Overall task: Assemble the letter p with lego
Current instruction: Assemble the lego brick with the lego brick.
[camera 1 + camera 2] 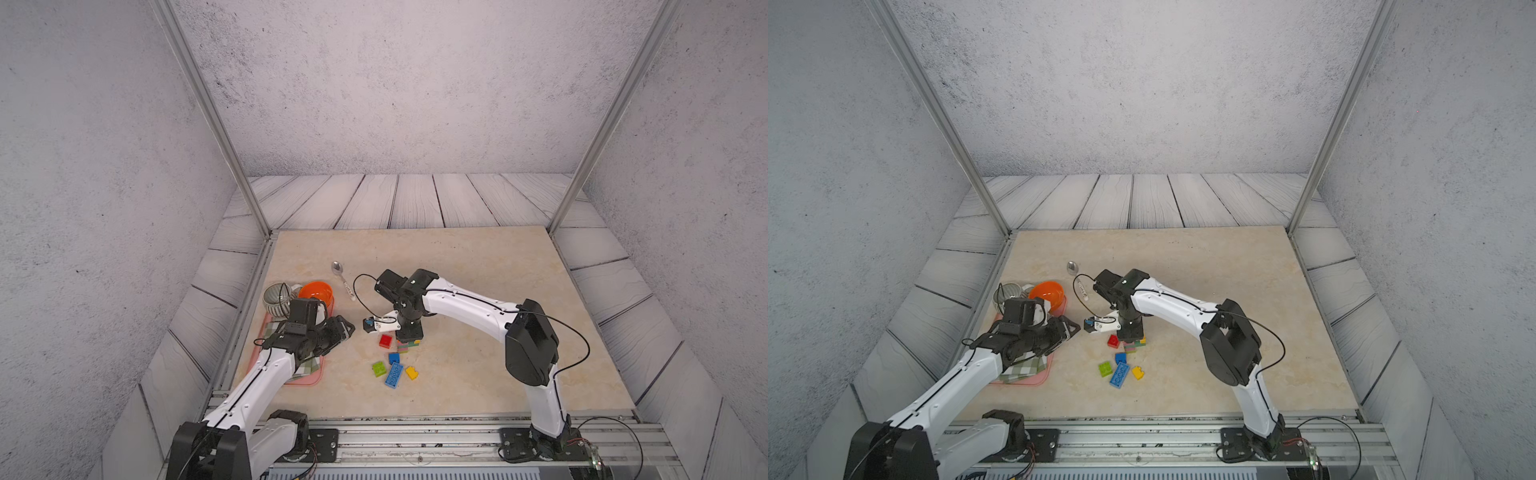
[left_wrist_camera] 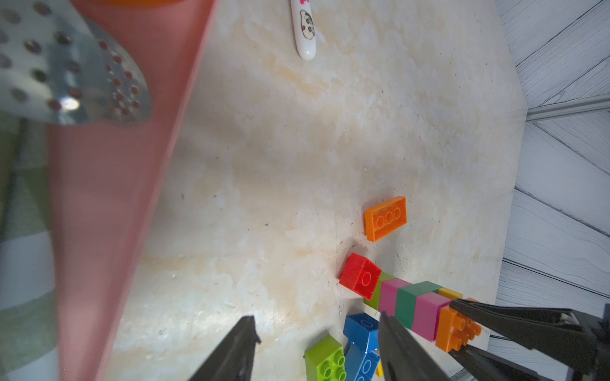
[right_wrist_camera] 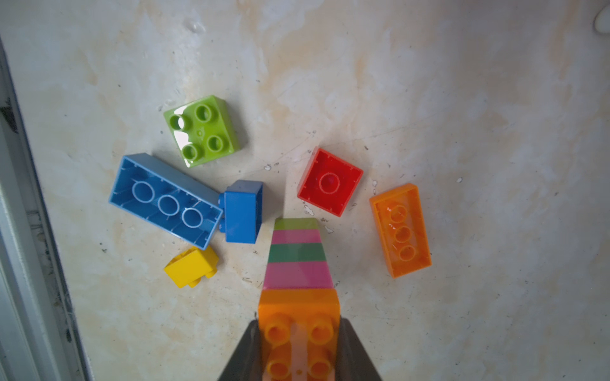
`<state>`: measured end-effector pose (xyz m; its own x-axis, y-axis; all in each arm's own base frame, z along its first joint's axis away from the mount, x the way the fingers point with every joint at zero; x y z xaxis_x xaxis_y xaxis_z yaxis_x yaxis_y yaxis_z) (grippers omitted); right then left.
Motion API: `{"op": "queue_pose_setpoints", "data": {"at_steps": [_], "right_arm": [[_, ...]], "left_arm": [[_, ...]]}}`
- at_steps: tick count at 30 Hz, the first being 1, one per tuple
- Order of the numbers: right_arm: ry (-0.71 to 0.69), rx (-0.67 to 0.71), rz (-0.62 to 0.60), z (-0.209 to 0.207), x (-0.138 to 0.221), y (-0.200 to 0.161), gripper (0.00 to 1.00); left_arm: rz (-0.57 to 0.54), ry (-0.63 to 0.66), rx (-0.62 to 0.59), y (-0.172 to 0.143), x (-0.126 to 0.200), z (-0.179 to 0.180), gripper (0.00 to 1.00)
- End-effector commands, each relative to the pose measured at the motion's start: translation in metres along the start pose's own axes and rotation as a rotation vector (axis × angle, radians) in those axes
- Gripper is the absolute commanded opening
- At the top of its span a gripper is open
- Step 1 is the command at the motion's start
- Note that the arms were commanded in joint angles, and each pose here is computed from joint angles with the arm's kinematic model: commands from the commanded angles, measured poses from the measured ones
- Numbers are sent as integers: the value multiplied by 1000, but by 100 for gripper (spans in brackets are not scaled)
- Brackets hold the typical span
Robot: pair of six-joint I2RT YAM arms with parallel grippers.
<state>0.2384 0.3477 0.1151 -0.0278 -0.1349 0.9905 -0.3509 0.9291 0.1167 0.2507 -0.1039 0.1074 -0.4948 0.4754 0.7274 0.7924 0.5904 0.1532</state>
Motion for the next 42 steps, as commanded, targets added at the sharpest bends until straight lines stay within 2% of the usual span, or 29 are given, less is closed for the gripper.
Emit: {"op": "queue_pose_setpoints", "data": {"at_steps": [1,21,28,33,42], "right_arm": [[190,-2,176,38,-56,-29,0],[296,31,209,67,-85,-45,0],[407,41,145,85,-86,-37,0],[364,25,72,80,-85,-29,0],[300,-20,110,68,-85,-32,0]], "left_arm": [[-10,11,-2,1,3,4,63],[-12,3,-4,2,4,2,63],[-14,-5,-6,2,5,0,63],[-15,-10,-7,2,6,-1,63],[-23,-10,-8,2,9,-1,63]]}}
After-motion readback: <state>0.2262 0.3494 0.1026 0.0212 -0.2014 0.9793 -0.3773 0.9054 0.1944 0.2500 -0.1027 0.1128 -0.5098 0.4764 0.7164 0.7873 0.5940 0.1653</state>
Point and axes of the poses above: each gripper's point midway between its finger pads, its own x axis back along the fingers, its own z axis along the line the jaws close on, y = z × x, the point moved 2 cm from there along x, back along the fingers, and after that the axes turned 11 degrees about x, right-handed, at the moved point
